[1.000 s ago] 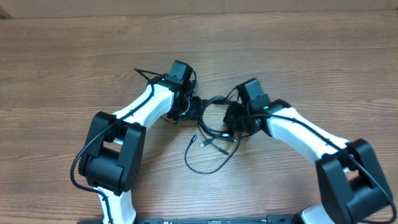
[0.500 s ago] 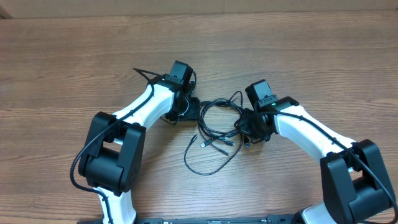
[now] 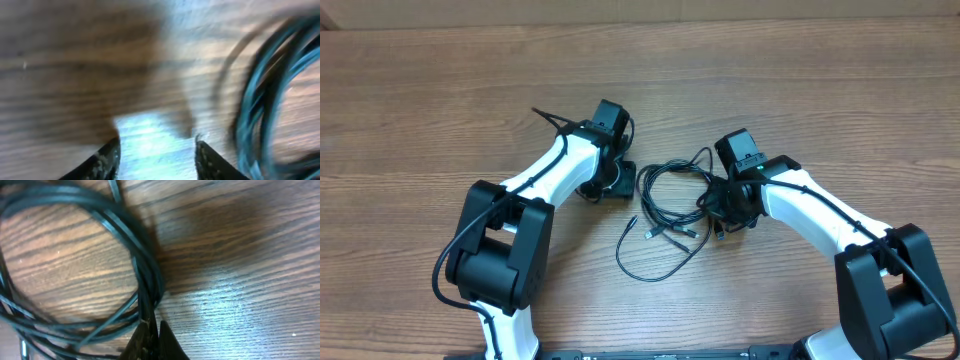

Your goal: Untangle cables

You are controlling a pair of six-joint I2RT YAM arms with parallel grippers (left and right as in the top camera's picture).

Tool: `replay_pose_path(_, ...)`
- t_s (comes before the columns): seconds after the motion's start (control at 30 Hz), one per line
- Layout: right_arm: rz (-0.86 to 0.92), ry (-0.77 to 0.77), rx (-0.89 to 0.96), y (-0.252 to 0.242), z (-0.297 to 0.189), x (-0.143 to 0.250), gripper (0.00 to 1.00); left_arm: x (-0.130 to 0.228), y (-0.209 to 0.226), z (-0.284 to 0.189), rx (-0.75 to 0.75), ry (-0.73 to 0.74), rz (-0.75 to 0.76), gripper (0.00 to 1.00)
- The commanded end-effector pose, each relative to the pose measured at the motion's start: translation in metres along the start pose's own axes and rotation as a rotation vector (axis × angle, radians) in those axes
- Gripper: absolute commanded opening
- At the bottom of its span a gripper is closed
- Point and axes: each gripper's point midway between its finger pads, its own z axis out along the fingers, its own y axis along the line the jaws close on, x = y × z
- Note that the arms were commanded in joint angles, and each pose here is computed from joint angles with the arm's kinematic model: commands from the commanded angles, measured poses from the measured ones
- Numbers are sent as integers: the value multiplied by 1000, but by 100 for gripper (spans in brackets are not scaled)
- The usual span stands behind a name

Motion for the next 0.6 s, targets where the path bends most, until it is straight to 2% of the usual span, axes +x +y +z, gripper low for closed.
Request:
replay_pose_path(0.0,-81,15,-52,8,-9,-4,4,-9,-2,-15,-14,-12,61,47)
replay_pose_path(0.13,-80,20,-59,7,-16,-9,4,-8,-28,-35,133,32,126,48)
replay_pose_path(0.23,-66,24,-74,4,-18,-14,4,-11,-52,-52,293,35,166,54)
replay_pose_path(0.3,-54,29,-87,3,-19,-15,4,-13,-59,-57,344,30,162,57)
replay_pose_path(0.37,-47,28,-89,2,-19,-17,4,-15,-58,-56,341,28,142,59)
replay_pose_path(0.43,-48,25,-90,2,-19,-17,4,-15,-55,-52,315,27,113,65)
replay_pose_path(0.57,-47,26,-90,2,-19,-17,4,-9,-48,-37,248,35,44,68)
